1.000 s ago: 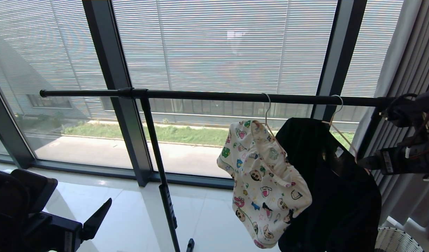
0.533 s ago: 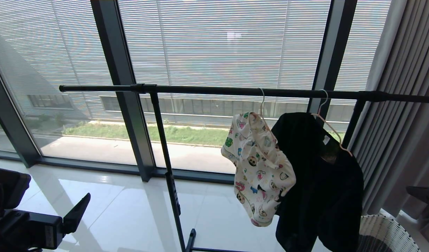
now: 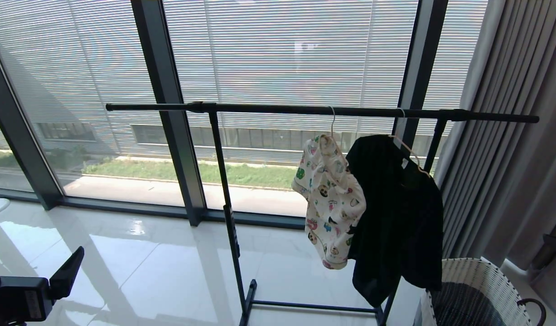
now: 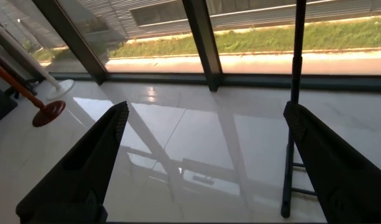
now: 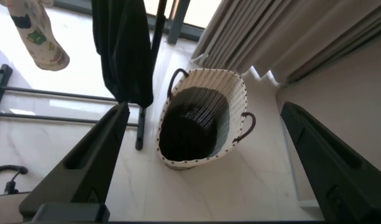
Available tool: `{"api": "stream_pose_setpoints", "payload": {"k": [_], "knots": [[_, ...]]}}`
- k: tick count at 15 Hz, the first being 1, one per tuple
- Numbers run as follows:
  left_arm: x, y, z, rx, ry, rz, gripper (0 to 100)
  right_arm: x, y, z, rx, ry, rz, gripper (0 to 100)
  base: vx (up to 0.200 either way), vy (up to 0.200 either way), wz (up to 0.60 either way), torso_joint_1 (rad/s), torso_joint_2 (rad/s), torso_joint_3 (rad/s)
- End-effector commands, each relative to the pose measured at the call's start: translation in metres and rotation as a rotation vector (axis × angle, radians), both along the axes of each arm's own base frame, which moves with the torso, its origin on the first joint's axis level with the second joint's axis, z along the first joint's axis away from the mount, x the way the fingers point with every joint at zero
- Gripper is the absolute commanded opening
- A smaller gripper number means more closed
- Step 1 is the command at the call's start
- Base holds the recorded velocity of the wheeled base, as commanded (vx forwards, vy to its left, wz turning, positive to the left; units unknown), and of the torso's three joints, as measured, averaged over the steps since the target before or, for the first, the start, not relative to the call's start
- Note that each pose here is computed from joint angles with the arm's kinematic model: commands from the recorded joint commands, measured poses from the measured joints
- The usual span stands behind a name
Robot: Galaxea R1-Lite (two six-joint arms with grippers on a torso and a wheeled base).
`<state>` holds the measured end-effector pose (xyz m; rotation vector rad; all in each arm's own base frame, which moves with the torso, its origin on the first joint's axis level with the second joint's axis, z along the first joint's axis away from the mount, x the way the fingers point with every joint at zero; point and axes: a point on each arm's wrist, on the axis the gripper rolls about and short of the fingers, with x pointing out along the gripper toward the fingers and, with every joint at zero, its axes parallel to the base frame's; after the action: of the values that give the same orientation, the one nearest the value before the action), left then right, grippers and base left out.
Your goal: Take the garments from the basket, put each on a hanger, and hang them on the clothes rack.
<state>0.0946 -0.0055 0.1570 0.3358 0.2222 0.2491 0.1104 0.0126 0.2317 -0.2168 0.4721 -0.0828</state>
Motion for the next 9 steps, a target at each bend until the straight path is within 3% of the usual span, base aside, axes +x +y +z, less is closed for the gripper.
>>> {"api": "stream_pose_setpoints", "payload": {"k": [1, 2, 7, 9], "knots": [[-0.002, 0.001, 0.002, -0.002, -0.017, 0.006, 100, 0.000, -0.001, -0.006, -0.010, 0.007, 0.001, 100, -0.200, 0.000, 0.00, 0.007, 0.00, 0.002], [-0.002, 0.001, 0.002, -0.002, -0.017, 0.006, 100, 0.000, 0.000, -0.006, -0.015, -0.003, 0.002, 100, -0.200, 0.000, 0.00, -0.002, 0.00, 0.002], [-0.003, 0.001, 0.001, -0.005, -0.018, 0.011, 100, -0.005, -0.001, -0.009, -0.030, -0.016, 0.009, 100, 0.000, 0.000, 0.00, 0.000, 0.00, 0.000], [-0.004, 0.007, 0.001, -0.007, -0.023, 0.070, 100, -0.014, -0.003, -0.015, -0.063, -0.034, 0.023, 100, 0.000, 0.000, 0.00, 0.000, 0.00, 0.000]]}}
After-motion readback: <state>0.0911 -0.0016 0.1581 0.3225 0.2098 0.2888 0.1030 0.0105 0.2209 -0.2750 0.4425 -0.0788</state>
